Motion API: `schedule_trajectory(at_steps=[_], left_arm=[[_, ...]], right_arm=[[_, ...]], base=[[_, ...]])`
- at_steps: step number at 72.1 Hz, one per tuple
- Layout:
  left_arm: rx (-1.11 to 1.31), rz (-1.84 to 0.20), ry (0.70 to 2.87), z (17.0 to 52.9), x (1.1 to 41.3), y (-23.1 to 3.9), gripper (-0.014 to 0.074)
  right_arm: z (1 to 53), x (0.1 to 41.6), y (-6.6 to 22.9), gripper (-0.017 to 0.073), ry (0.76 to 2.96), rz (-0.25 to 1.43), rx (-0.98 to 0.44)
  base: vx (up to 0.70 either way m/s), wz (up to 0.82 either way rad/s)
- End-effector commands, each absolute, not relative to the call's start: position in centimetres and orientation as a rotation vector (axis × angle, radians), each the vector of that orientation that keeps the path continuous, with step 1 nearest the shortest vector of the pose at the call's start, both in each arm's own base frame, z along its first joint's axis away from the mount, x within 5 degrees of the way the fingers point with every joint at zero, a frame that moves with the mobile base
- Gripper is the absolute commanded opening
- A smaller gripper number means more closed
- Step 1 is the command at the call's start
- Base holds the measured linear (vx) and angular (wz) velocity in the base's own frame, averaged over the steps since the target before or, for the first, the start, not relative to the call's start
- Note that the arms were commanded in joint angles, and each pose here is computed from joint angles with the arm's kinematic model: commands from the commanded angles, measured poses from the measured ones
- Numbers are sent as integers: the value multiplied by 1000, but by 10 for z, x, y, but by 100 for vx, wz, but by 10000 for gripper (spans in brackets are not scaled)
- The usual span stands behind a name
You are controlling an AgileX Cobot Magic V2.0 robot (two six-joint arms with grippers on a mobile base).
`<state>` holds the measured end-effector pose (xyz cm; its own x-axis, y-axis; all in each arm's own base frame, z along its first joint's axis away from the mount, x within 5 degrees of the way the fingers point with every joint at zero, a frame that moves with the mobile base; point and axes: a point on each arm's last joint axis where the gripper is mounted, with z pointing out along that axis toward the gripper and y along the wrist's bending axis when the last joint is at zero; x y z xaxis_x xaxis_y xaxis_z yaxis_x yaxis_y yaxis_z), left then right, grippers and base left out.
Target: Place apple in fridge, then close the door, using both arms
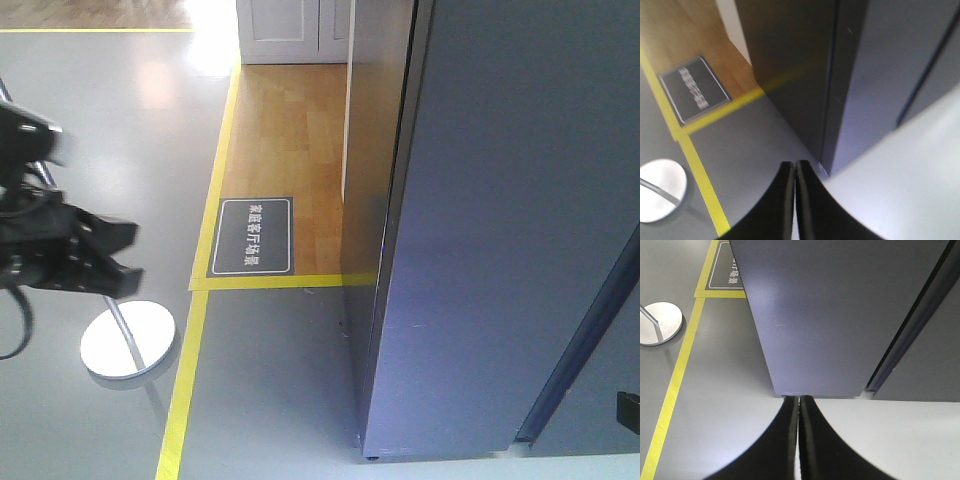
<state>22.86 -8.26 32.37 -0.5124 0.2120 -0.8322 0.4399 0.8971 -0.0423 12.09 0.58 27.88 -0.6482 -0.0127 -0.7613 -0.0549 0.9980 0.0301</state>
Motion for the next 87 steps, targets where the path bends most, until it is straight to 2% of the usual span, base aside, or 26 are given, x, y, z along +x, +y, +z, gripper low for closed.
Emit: schedule_trajectory(at_steps=[1, 19, 33, 47, 63, 87], left_arm=[[277, -316, 1964, 343, 217, -67, -6], [58, -198, 1812, 322, 151, -21, -6], [-51, -106, 1672, 288, 107, -4, -6], [-106, -48, 1579, 245, 76, 3, -6], [-112, -40, 1506, 207, 60, 3, -6], [-84, -35, 1492, 203, 55, 2, -6]], right_arm=[[291, 125, 5, -4, 2193, 53, -48], [291, 125, 5, -4, 2193, 53, -48], [291, 125, 5, -4, 2193, 53, -48], [291, 125, 5, -4, 2193, 53, -48], [291, 125, 5, -4, 2193, 53, -48], [291, 125, 5, -4, 2196, 54, -49]], base=[[0, 0], [0, 0], [0, 0], [0, 0], [0, 0], [0, 0]])
